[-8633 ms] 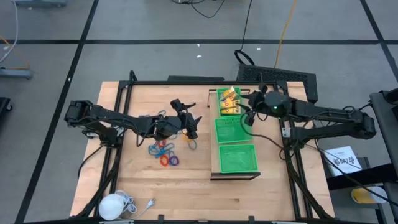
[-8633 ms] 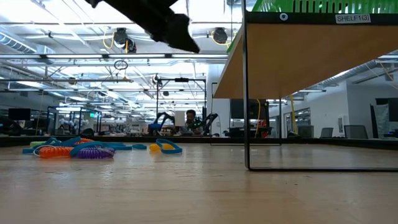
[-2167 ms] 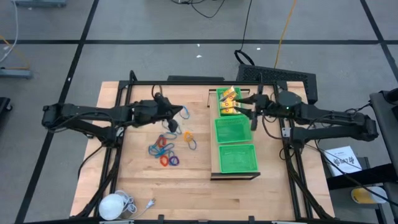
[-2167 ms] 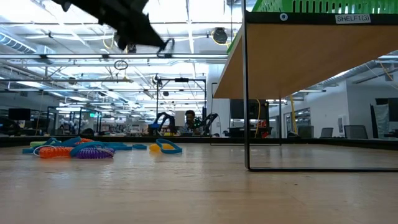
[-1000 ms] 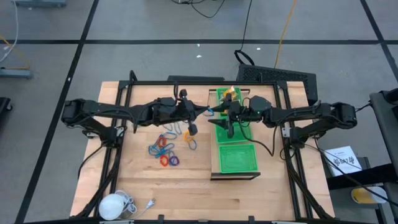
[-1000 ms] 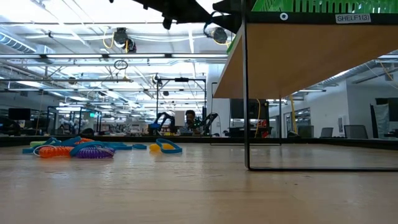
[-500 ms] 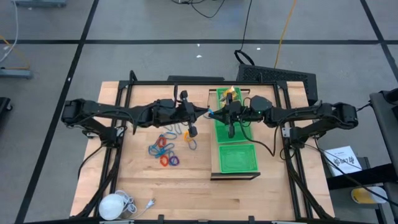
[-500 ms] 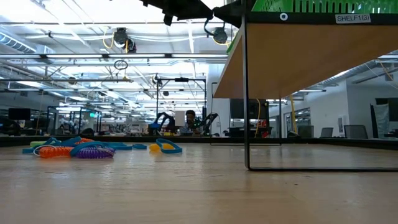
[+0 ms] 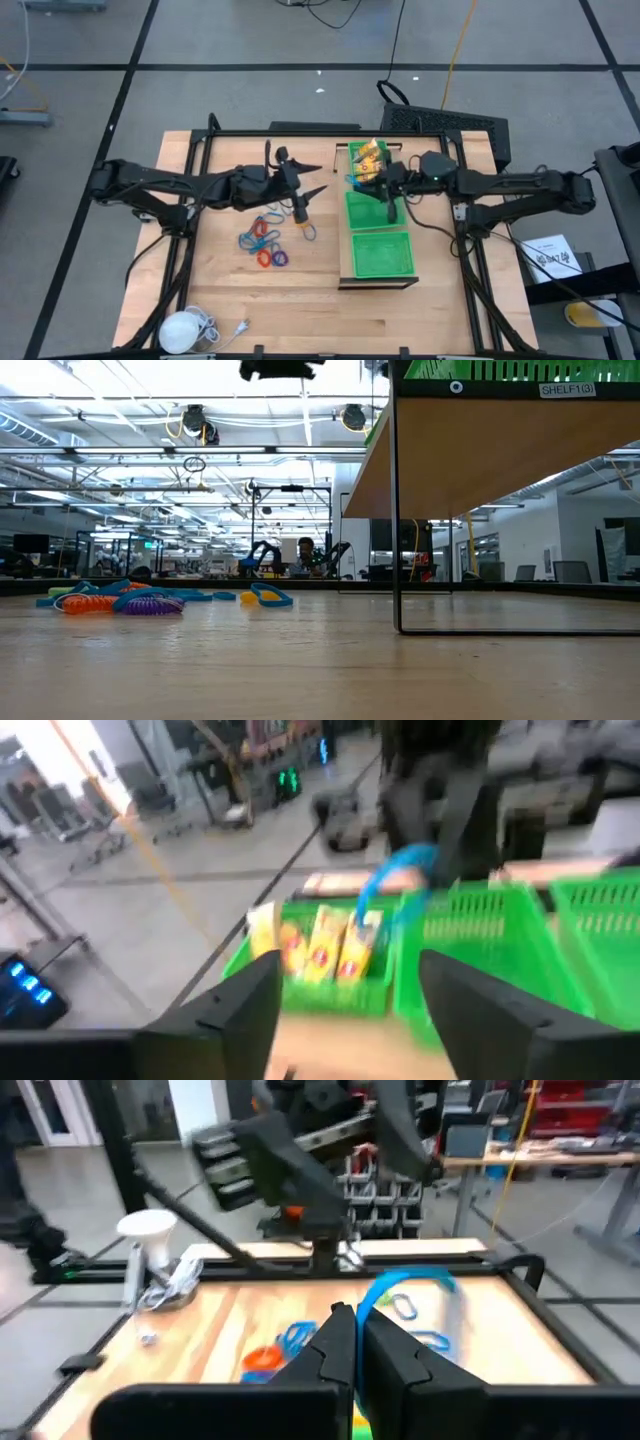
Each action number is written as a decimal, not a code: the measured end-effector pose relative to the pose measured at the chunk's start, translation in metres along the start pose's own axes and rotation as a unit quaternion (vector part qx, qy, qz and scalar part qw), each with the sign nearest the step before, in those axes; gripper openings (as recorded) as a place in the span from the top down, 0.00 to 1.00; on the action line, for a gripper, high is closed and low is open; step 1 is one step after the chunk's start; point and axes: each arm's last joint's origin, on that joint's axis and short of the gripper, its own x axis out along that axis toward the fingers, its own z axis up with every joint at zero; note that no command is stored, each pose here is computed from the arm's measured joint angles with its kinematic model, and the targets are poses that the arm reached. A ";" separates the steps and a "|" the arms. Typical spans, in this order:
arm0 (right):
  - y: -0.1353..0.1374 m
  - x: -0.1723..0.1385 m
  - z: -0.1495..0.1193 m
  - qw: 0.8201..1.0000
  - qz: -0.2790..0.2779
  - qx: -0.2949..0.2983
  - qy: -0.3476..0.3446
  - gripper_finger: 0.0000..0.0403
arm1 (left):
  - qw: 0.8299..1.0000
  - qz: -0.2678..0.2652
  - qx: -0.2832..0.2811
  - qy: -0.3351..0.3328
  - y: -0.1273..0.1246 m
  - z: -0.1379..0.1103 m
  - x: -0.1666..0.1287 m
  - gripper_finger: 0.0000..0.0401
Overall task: Pick & Place Office Desk Supplies
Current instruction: Put the blue rubber band into the middle green bin
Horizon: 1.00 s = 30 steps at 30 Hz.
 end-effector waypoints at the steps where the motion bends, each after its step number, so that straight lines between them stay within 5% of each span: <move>1: 0.002 -0.005 0.000 1.000 0.003 0.002 0.012 1.00 | 1.000 0.006 -0.007 0.004 0.000 0.000 -0.001 0.34; 10: 0.019 -0.031 -0.005 0.996 0.030 0.018 0.081 0.99 | 0.999 0.011 -0.035 0.040 0.002 -0.006 -0.005 0.23; 19: 0.026 -0.034 -0.006 0.994 0.048 0.012 0.093 0.94 | 0.999 0.009 -0.044 0.020 0.003 -0.002 -0.005 0.24; 30: 0.026 -0.034 -0.008 0.993 0.046 0.018 0.103 0.61 | 0.999 0.009 -0.045 0.018 0.003 -0.001 -0.005 0.25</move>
